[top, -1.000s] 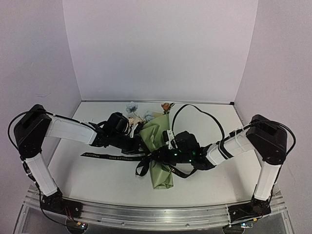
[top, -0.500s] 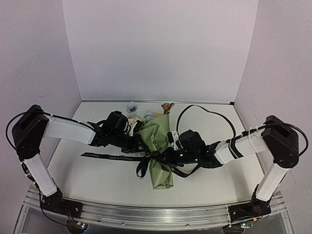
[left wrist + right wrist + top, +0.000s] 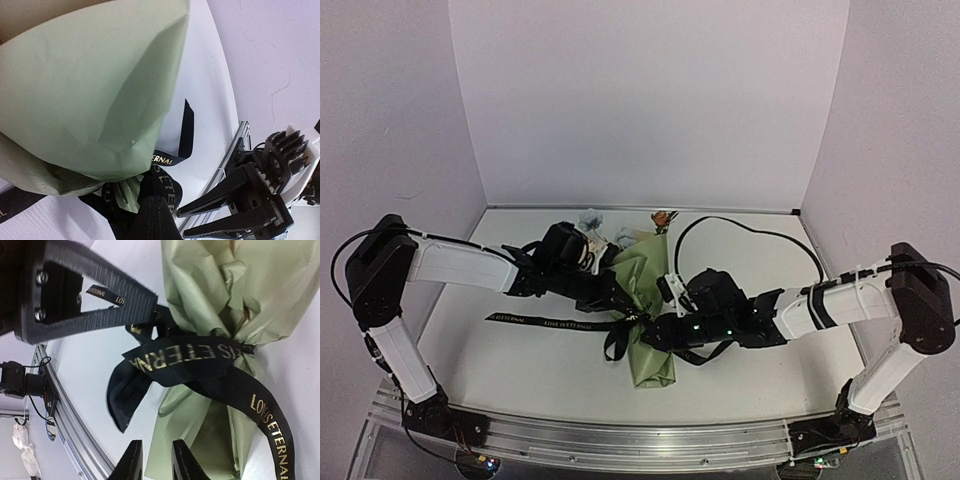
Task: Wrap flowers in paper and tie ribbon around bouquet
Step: Cross the half-tied ribbon over the folded bouquet.
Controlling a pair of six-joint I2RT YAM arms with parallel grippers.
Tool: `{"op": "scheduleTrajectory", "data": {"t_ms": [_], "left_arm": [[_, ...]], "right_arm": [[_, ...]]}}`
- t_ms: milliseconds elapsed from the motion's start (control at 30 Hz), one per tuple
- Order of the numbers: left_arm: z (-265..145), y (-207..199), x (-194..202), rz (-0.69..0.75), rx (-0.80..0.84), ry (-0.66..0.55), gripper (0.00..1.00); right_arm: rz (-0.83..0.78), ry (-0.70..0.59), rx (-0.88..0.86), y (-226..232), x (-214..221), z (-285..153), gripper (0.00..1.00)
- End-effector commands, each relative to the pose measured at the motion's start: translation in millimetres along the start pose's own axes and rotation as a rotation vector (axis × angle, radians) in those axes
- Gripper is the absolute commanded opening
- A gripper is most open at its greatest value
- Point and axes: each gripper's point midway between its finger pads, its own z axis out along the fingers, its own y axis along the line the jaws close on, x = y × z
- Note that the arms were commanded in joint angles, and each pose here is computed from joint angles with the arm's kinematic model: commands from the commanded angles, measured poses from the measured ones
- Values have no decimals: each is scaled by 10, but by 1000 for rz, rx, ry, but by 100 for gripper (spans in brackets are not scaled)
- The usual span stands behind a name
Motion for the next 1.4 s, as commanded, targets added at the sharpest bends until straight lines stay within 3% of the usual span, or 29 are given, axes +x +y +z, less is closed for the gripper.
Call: {"op": "scheduleTrajectory", "data": {"t_ms": [0,500,867,1233,1367], "left_arm": [[-115,-378,-158,20,83,1,0],[-23,-368,-134,-2,80,58,0],[0,-385,-153,1,85,63,0],[29,-484,-178,5,125,83,0],[63,-511,-205,19,140,83,0]], "right_arm": [[-47,-39,-67,234,-166,14,24],[-36,-115,-61,244,-201,-100,31],[-436,49,80,307,54,-390,56],[-449,83,38,414,54,-408,64],[-386,81,5,431,-2,-488,65]]}}
